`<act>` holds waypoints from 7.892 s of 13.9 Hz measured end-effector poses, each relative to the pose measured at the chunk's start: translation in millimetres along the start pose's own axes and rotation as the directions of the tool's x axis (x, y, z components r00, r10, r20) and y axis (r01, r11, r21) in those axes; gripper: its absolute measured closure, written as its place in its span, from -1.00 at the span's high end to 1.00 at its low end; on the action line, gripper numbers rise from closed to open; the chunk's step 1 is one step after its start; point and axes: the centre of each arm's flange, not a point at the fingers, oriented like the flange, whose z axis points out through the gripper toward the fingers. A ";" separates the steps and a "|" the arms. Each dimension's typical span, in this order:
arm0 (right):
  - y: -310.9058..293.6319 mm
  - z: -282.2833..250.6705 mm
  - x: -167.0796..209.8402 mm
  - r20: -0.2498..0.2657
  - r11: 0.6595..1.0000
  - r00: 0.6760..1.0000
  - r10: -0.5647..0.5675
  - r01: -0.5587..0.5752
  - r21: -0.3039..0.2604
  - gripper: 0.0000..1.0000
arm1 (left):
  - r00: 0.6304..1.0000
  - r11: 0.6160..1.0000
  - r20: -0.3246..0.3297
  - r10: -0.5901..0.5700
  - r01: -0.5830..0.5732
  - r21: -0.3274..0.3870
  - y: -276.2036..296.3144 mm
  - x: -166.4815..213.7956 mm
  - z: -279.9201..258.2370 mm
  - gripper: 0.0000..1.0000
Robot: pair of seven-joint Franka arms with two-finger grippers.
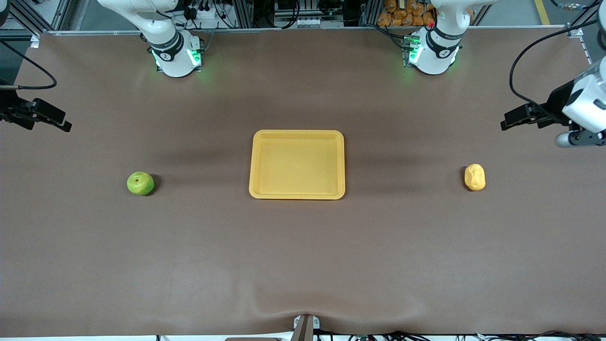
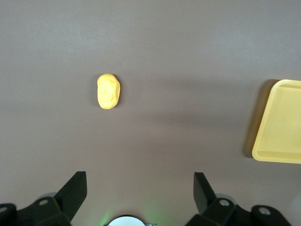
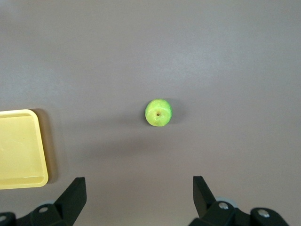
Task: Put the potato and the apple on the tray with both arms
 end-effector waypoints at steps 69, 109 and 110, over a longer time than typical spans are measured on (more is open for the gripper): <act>8.7 369.2 47.5 0.159 0.998 0.987 -0.021 0.030 -0.055 0.69 | 0.979 0.996 -0.189 -0.072 0.079 0.029 -105.5 14.4 342.4 0.80; -439.3 403.6 -100.9 0.097 0.945 0.946 -0.311 0.318 -0.072 0.69 | 0.994 1.000 -0.105 0.001 -0.001 -0.009 175.4 -1.2 242.8 0.07; -439.0 405.5 -101.2 0.090 0.943 0.946 -0.312 0.319 -0.091 0.69 | 0.995 1.000 -0.099 0.025 -0.026 -0.013 192.3 -5.2 246.1 0.07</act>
